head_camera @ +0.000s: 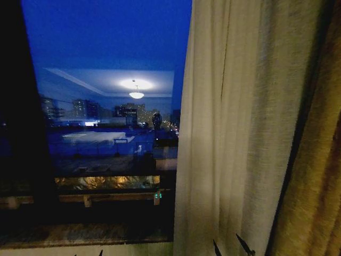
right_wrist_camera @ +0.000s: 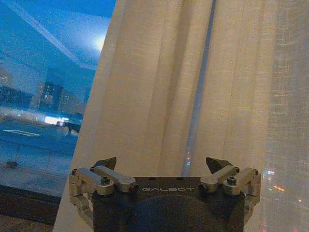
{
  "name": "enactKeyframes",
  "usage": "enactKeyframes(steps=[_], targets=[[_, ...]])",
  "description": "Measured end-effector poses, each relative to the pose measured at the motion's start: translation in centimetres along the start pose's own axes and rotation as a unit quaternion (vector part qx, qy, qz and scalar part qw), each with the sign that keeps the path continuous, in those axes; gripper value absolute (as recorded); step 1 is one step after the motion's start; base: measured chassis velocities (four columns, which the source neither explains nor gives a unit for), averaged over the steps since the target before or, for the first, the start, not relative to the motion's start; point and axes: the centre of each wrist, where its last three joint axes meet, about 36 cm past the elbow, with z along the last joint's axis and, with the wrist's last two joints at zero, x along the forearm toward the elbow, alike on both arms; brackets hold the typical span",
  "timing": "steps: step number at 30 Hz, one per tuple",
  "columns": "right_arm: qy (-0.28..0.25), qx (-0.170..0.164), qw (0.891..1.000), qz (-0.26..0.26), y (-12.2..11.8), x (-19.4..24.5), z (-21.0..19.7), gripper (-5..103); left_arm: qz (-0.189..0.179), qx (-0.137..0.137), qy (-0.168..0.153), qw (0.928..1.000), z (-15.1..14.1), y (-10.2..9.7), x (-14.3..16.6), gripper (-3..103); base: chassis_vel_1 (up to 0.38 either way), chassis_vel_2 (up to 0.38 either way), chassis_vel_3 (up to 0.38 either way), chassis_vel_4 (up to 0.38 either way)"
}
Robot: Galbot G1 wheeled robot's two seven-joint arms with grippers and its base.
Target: Open the curtains by pulling them apart, changing their state from closed to fully open.
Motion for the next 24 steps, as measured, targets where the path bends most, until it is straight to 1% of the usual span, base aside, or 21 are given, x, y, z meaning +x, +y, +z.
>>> enactKeyframes(steps=[16, 22, 24], targets=[[0.001, -0.001, 1.0, -0.002, 0.06, -0.13, 0.14, 100, -0.002, 0.002, 0.004, 1.0, 0.39, 0.04, -0.01, 100, -0.042, 0.052, 0.039, -0.042], [0.009, -0.008, 1.0, -0.006, 0.48, -0.04, 0.08, 100, -0.003, 0.002, 0.006, 1.0, 0.61, 0.1, -0.03, 100, -0.049, 0.048, 0.052, -0.055], [0.018, -0.014, 1.0, -0.009, 0.95, -0.04, -0.33, 100, -0.004, 0.002, 0.007, 1.0, 0.72, 0.13, -0.03, 100, -0.044, 0.048, 0.05, -0.052]])
